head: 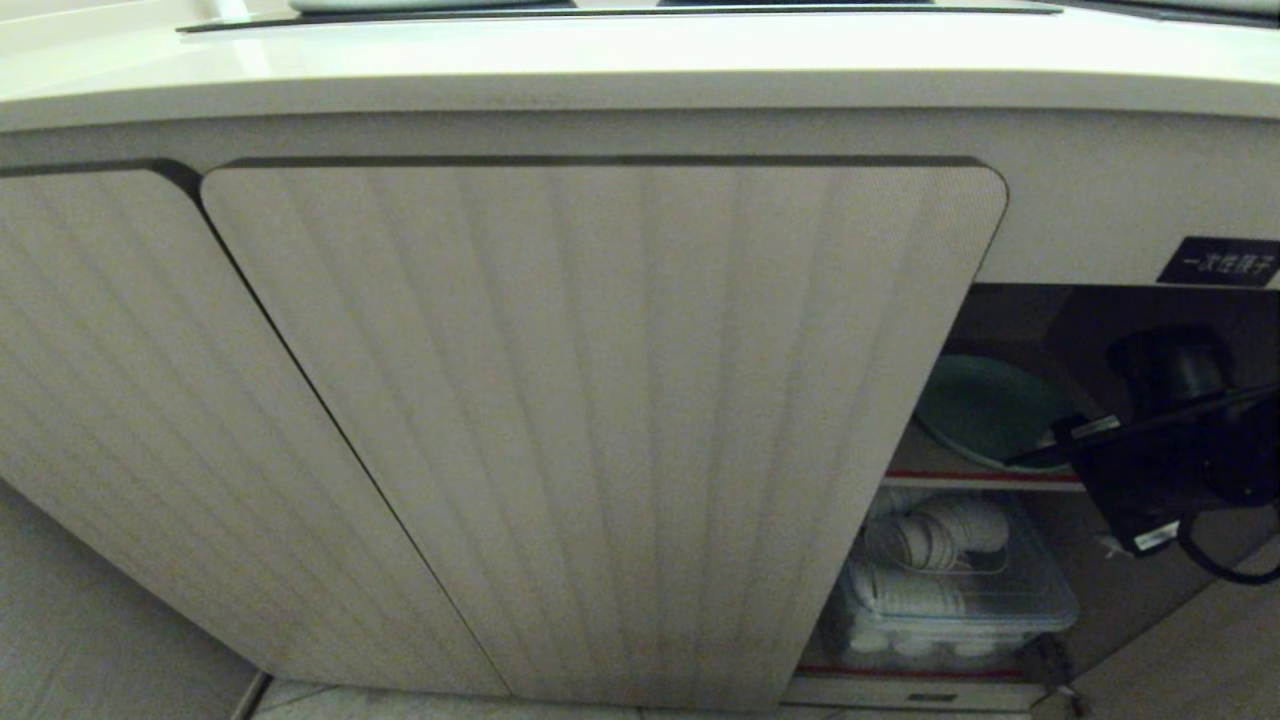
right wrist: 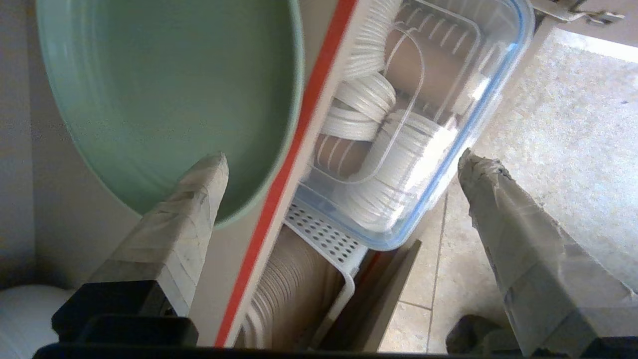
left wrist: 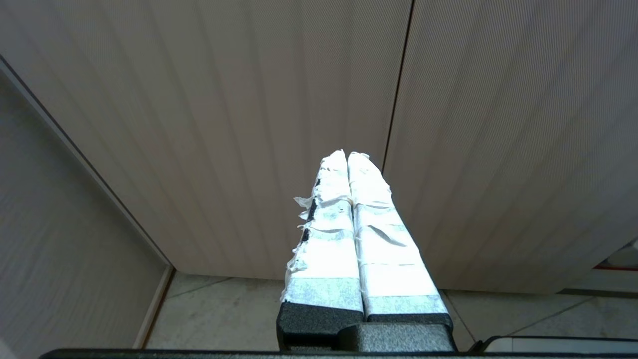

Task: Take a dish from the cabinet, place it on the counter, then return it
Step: Put it back into the cabinet

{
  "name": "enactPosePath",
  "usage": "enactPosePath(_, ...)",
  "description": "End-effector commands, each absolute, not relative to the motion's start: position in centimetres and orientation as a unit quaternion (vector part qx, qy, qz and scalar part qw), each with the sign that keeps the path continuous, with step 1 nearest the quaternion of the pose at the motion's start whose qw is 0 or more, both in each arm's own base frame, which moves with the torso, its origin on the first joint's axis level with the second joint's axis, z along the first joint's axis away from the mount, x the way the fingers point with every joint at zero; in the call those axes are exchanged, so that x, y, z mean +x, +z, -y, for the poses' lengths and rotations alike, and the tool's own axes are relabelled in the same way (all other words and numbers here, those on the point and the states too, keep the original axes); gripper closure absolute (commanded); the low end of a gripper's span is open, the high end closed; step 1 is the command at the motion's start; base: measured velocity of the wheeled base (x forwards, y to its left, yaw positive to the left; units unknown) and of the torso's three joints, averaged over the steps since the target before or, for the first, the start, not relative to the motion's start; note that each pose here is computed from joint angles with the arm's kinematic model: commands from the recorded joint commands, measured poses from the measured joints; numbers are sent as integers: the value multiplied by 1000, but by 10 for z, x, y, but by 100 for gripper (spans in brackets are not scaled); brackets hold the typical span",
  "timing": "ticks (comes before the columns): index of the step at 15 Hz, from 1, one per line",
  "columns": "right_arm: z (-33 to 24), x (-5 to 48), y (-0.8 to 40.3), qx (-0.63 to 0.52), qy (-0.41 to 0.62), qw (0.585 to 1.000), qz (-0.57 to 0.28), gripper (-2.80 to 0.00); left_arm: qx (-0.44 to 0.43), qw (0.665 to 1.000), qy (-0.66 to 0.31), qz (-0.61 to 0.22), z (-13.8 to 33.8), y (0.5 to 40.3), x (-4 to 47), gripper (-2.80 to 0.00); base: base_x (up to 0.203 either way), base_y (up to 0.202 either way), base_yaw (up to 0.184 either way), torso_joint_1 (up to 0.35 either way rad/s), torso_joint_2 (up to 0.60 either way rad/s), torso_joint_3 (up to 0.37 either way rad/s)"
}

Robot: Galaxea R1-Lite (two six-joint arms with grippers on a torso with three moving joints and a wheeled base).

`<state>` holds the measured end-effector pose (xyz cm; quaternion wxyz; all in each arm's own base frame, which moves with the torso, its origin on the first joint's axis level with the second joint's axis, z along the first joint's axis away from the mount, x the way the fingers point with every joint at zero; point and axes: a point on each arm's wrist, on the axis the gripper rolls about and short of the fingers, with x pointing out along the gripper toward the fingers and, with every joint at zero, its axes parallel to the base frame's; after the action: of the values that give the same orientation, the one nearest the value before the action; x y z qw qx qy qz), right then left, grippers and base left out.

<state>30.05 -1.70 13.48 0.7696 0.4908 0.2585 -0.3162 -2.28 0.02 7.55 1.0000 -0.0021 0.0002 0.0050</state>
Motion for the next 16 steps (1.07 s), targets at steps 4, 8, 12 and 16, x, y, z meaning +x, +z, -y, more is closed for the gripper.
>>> enactPosePath(4, 16, 283, 140, 483, -311, 776, -260, -280, -2, 1000, 5, 0, 0, 75, -23, 0, 0, 0, 0, 0, 0, 0)
enactPosePath(8, 16, 267, 142, 481, -309, 778, -261, -280, -2, 1000, 5, 0, 0, 75, -23, 0, 0, 0, 0, 0, 0, 0)
enactPosePath(12, 15, 248, 138, 443, -289, 805, -270, -280, -2, 1000, 5, 0, 0, 75, -23, 0, 0, 0, 0, 0, 0, 0)
enactPosePath(16, 14, 239, 134, 382, -252, 852, -254, -280, -2, 1000, 5, 0, 0, 75, -23, 0, 0, 0, 0, 0, 0, 0)
